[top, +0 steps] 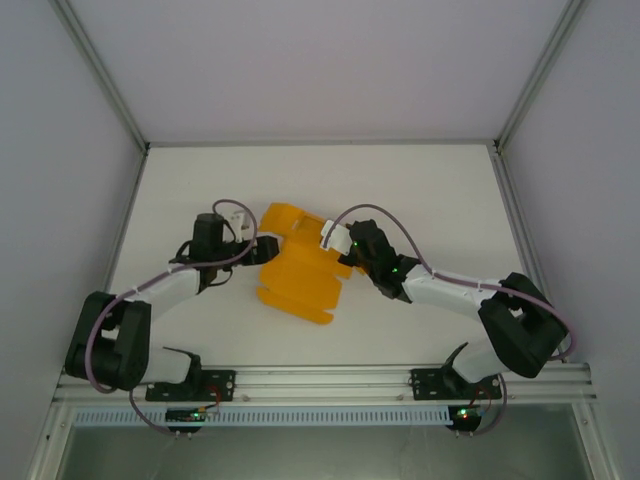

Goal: Assemble paper box

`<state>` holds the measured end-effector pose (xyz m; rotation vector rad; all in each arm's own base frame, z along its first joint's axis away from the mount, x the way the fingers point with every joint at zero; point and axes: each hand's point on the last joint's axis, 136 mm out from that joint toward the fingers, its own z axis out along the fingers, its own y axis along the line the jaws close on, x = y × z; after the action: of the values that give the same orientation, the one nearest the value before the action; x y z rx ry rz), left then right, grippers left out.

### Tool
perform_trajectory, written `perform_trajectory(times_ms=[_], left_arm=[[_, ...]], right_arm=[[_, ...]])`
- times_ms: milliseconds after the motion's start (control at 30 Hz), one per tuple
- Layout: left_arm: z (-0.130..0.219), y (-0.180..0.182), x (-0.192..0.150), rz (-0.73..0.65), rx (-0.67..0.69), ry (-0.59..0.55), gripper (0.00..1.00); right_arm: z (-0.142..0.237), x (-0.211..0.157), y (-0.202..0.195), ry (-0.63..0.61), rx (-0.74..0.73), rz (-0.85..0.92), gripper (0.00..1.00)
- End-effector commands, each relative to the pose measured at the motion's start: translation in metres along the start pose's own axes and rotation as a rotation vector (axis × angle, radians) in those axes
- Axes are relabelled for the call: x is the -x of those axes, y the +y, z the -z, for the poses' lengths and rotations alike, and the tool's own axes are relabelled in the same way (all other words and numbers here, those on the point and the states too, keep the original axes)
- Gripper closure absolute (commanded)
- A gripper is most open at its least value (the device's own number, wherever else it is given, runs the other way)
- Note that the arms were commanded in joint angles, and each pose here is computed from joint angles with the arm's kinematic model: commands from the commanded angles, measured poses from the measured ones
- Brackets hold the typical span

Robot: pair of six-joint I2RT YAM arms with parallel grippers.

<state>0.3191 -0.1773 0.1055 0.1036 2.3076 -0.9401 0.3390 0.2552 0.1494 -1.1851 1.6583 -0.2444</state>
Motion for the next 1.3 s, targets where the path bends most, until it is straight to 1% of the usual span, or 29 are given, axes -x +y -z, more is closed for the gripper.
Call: perform_trajectory(times_ms=[0,200,300,433,533,700,800,1033,1233,1267], left_arm=[[-0.001,-0.023,0.007,-0.069,-0.1,-0.023,0.13],[-0.011,-0.025,0.003,-0.026,-0.145,-0.001,0.28],[-0.014,-0.031,0.0,-0.018,-0.188,0.011,0.32],[-0.016,-0.034,0.001,-0.011,-0.202,0.008,0.48],[-0.016,-0.035,0.002,-0.008,-0.204,0.0,0.65],[-0.017,-0.033,0.002,-0.004,-0.199,-0.003,0.89],[-0.018,-0.03,0.0,0.003,-0.187,-0.003,0.99],[-0.019,-0.024,-0.005,0.006,-0.16,0.01,1.0],[-0.019,-0.017,-0.011,0.014,-0.123,0.029,1.0],[-0.018,-0.016,-0.012,0.014,-0.11,0.034,0.88]], right_arm=[[0.007,0.027,-0.017,-0.085,-0.024,-0.069,1.0],[0.014,0.036,-0.02,-0.135,-0.012,-0.109,1.0],[0.018,0.04,-0.022,-0.164,-0.003,-0.126,1.0],[0.021,0.04,-0.025,-0.177,0.002,-0.148,1.0],[0.022,0.039,-0.022,-0.172,0.021,-0.144,1.0],[0.019,0.033,-0.017,-0.143,0.037,-0.137,1.0],[0.018,0.029,-0.014,-0.126,0.053,-0.128,1.0],[0.017,0.025,-0.012,-0.104,0.053,-0.086,1.0],[0.011,0.02,-0.01,-0.059,0.047,0.045,1.0],[0.01,0.019,-0.01,-0.048,0.042,0.077,1.0]])
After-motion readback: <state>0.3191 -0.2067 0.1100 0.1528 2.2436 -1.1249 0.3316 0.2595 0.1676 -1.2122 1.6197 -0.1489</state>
